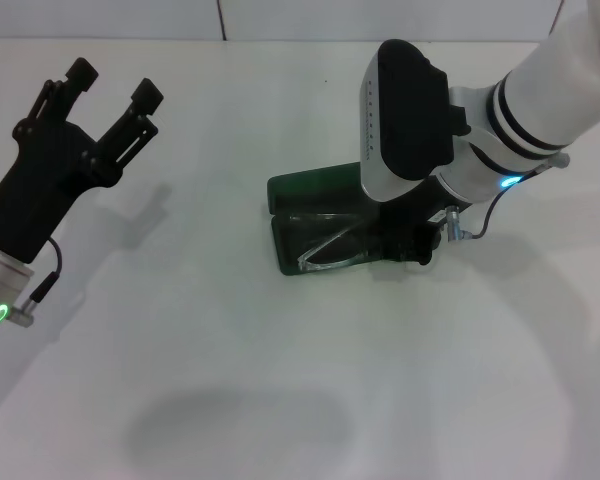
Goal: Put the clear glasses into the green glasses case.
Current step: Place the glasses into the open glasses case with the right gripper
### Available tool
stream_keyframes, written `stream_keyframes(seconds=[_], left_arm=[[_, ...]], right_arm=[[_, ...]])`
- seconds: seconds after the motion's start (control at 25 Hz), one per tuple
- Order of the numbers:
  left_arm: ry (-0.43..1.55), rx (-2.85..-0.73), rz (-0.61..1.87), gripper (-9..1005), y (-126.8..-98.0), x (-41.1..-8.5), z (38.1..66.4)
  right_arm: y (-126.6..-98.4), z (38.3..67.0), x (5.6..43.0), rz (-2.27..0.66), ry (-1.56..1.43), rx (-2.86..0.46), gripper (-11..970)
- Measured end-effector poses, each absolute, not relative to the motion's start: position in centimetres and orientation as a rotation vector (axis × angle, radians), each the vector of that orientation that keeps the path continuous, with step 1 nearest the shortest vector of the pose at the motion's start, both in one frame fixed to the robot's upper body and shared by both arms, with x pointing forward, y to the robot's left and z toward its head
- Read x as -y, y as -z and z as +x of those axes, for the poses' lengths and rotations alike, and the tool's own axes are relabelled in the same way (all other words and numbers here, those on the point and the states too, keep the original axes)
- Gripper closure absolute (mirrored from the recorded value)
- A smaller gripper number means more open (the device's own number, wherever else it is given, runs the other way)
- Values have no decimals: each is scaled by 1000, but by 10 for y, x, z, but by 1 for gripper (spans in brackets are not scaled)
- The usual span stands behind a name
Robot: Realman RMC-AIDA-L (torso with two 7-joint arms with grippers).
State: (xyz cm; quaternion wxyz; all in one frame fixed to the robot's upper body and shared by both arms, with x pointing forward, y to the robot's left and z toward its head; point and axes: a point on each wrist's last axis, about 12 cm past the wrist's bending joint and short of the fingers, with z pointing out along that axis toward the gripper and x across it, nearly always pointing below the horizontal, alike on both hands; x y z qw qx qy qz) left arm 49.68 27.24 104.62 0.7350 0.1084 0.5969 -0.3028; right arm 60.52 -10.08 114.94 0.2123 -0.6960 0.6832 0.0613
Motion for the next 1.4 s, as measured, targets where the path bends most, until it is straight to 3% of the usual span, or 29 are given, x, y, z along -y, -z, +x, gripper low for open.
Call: stream_keyframes(seconds=[0.56,1.4], left_arm=[[668,-1309,237,108,-1046,-271,497],[667,-1299,257,108,-1050,-269,503]], right_arm=[[-1151,579,96,-2013,-268,-1835,750],[-1143,594,76,-2005,-231,-1820,747]])
